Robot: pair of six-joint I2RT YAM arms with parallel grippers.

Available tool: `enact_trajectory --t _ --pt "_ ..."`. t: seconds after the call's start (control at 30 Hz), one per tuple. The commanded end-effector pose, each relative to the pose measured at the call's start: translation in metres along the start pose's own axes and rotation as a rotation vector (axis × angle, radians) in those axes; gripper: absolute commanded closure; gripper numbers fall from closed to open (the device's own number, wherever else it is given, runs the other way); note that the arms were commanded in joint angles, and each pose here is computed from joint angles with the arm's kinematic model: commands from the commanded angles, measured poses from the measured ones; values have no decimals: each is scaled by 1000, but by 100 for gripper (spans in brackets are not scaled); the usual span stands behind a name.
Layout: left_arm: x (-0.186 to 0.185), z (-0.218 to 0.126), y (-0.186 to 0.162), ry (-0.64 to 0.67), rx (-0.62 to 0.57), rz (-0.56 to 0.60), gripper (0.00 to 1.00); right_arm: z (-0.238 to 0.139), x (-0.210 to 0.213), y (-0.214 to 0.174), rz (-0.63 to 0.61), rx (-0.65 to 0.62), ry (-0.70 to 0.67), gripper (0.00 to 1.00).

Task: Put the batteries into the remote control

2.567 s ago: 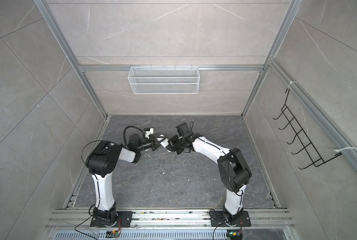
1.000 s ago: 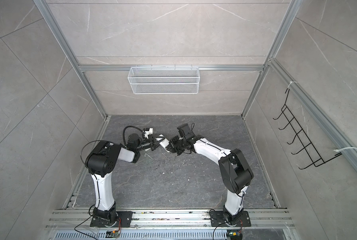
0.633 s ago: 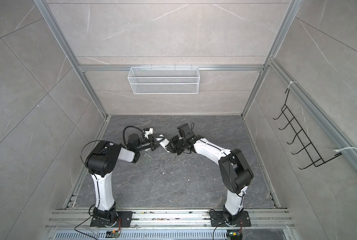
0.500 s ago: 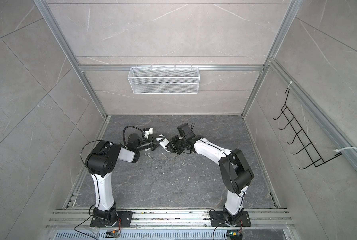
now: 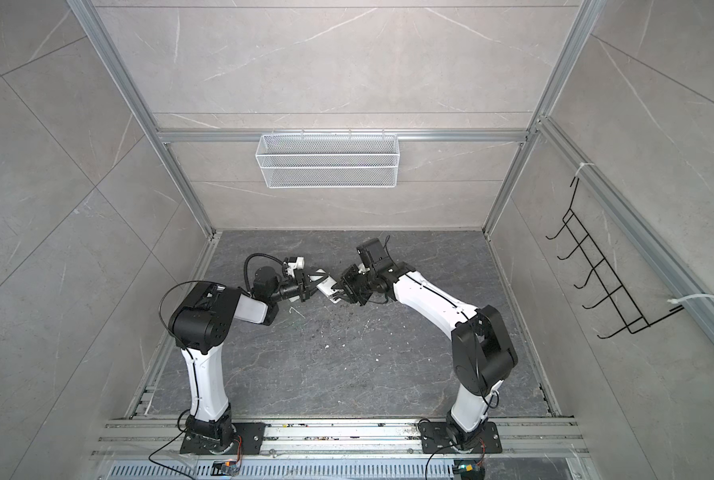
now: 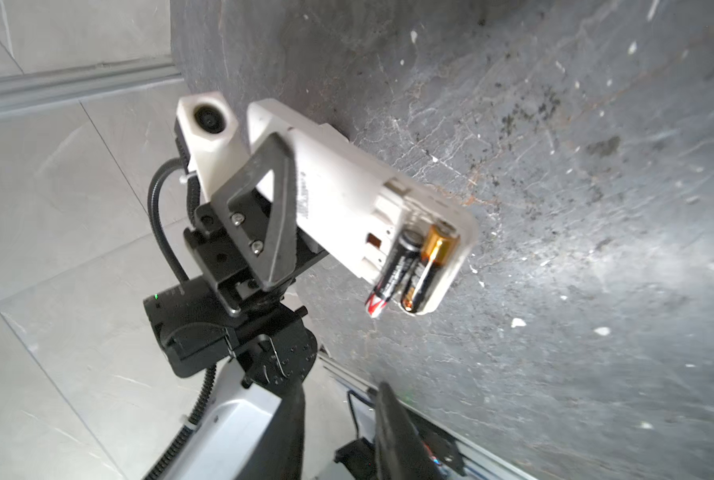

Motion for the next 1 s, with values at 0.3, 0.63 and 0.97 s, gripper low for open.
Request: enact_trajectory --t 0.3,0.63,0.97 --pt "-36 -10 -27 20 106 -29 100 -24 -16 9 -705 -143 -231 17" --pt "-40 -13 -33 39 125 -41 100 -4 -6 -4 -778 -166 -109 8" --pt "-47 -11 -32 3 137 -50 100 11 0 -21 -829 -118 -80 9"
Point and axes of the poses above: each gripper's point midway between its finger pads, its own z axis out along the fingers, its own x axis along the line the jaws close on, y = z × x, the point moved 4 cm from there along -z, back along the fingers, and after that the axes turned 13 degrees about -z, right-handed, at the moved point
